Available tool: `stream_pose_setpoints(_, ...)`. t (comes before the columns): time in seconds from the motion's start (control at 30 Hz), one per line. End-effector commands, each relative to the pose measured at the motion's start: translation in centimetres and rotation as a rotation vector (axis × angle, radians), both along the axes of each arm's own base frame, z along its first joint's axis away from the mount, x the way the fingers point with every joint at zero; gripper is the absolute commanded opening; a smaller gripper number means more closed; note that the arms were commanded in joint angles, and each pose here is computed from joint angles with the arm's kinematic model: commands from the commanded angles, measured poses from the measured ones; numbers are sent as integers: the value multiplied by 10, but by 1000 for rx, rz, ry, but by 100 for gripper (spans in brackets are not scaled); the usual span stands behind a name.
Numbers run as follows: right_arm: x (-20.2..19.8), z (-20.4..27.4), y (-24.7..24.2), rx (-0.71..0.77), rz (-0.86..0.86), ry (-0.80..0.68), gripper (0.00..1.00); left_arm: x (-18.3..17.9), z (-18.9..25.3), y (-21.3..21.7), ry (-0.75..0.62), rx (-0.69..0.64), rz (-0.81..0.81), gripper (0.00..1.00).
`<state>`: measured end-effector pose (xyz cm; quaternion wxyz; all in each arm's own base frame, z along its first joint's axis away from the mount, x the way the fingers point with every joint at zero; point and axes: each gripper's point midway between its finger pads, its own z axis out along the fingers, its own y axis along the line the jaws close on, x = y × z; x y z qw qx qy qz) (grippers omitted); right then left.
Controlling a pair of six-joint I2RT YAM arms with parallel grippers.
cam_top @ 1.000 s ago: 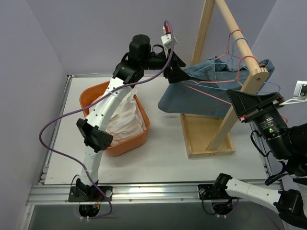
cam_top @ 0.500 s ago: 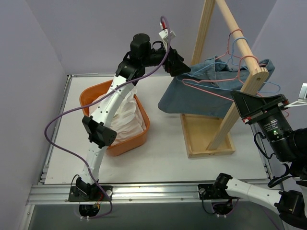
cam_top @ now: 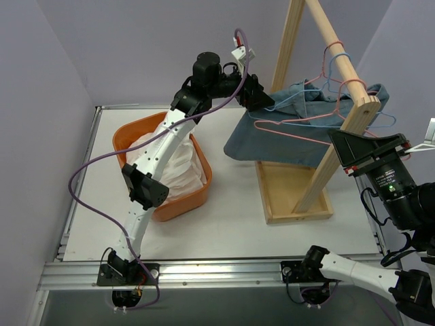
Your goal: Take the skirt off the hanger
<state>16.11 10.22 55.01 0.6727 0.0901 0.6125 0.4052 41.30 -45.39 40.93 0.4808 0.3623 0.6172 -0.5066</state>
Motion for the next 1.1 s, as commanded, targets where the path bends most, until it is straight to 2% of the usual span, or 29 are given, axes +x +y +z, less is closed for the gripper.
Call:
stream_pose_setpoints(0.0,1,12,-1,38,-6,-28,0,4,13,2,-52,-17,32,92)
stream_pose_setpoints(0.13,0,14,-3,41,-9,-29,0,-2,7,-8,-72,8,26,85)
stream_pose_setpoints(0.27,0,12,-3,37,-15,-24,0,-9,-6,-15,-84,54,12,70)
stream_pose_setpoints(0.3,0,12,-3,35,-14,-24,0,-11,-10,-17,-97,68,4,64)
stream_pose_setpoints(0.47,2,9,-3,32,-18,-14,0,-26,-29,-25,-85,109,-80,56)
stream_pose_setpoints(0.5,2,8,-2,30,-15,-14,0,-29,-29,-25,-96,113,-95,50)
stream_pose_setpoints(0.53,2,8,-1,28,-15,-12,0,-33,-27,-24,-102,114,-110,33)
stream_pose_setpoints(0.63,3,7,0,28,-13,-9,0,-40,-23,-19,-123,121,-132,3)
stream_pose_setpoints(0.73,3,8,-1,30,-15,-10,0,-38,-6,-12,-123,90,-99,2)
stream_pose_setpoints(0.83,3,9,0,30,-13,-10,0,-36,24,1,-94,7,-80,2)
stream_pose_setpoints(0.9,4,9,2,26,-10,-9,0,-32,60,17,-80,-97,-68,2)
stream_pose_setpoints(0.93,3,11,1,27,-10,-10,0,-33,60,20,-55,-117,-97,2)
stream_pose_setpoints(0.97,3,12,0,28,-12,-10,0,-33,82,26,-109,-188,-113,2)
stream_pose_setpoints(1.03,3,12,1,28,-11,-8,0,-34,95,40,-47,-243,-157,2)
stream_pose_setpoints(1.07,2,13,-1,31,-14,-9,0,-41,116,47,-107,-293,-188,2)
